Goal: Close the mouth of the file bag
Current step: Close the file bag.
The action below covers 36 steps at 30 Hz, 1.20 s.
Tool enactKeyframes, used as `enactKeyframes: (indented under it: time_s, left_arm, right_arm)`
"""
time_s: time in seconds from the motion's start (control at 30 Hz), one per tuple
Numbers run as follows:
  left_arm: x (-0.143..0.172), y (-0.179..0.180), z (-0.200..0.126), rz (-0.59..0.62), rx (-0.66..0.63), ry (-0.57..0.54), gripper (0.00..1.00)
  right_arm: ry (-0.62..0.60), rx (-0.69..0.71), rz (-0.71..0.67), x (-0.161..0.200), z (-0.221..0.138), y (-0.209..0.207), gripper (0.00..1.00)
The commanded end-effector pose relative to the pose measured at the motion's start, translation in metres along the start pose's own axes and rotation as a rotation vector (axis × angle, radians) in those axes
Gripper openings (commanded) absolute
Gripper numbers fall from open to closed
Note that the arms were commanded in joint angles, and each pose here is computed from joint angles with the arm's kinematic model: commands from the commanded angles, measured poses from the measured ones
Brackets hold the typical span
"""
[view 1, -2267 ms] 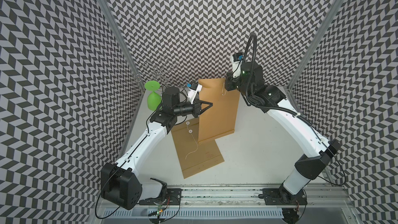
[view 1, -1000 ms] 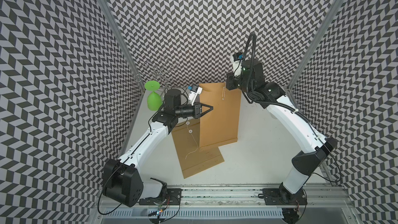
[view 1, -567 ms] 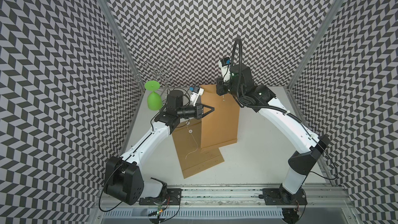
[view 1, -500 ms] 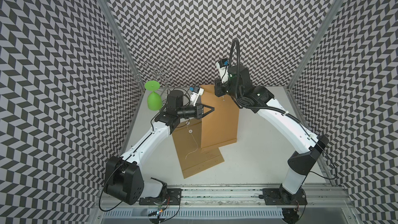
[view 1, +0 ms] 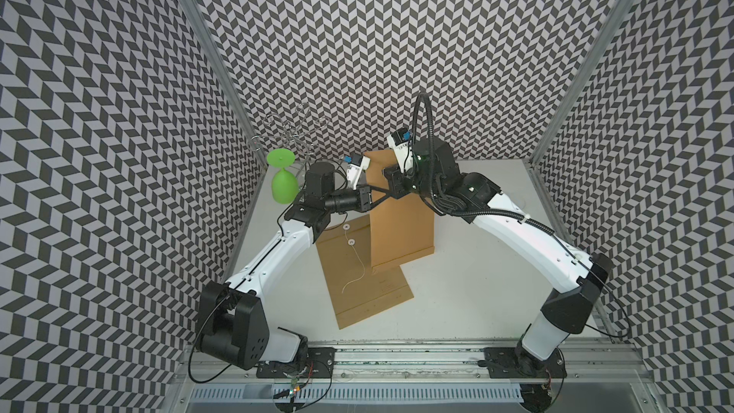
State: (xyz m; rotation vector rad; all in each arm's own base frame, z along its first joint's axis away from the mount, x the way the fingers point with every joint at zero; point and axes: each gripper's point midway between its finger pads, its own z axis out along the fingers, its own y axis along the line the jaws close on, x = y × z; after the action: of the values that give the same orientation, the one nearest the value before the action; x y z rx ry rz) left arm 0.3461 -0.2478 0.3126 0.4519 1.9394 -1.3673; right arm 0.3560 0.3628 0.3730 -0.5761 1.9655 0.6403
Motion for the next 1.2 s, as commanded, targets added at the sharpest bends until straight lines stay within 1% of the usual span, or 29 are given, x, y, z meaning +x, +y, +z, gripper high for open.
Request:
enactKeyframes:
  time_s: [0.0, 0.17, 0.43, 0.8, 1.0, 1.17]
  left_arm:
    - [-0.035, -0.016, -0.011, 0.081, 0.02, -0.081, 0.0]
    - [-0.048, -0.021, -0.016, 0.108, 0.021, -0.1, 0.0]
    - [-0.061, -0.032, -0.023, 0.141, 0.035, -0.119, 0.0]
    - [-0.068, -0.046, -0.03, 0.175, 0.053, -0.131, 0.0]
    - [-0.074, -0.057, -0.033, 0.182, 0.078, -0.135, 0.0]
    - [-0.074, -0.066, -0.035, 0.183, 0.104, -0.129, 0.0]
  right_arm:
    - [-0.078, -0.099, 0.023, -0.018, -0.02, 0.019, 0.0]
    - [-0.053, -0.159, 0.046, 0.0, -0.027, 0.026, 0.0]
    - [0.01, -0.143, 0.072, 0.034, -0.015, 0.015, 0.0]
    - [0.028, -0.151, 0.096, 0.045, -0.01, 0.007, 0.0]
    - [0.025, -0.129, 0.115, 0.048, -0.01, -0.008, 0.0]
    - [0.026, -0.107, 0.141, 0.052, -0.009, -0.032, 0.0]
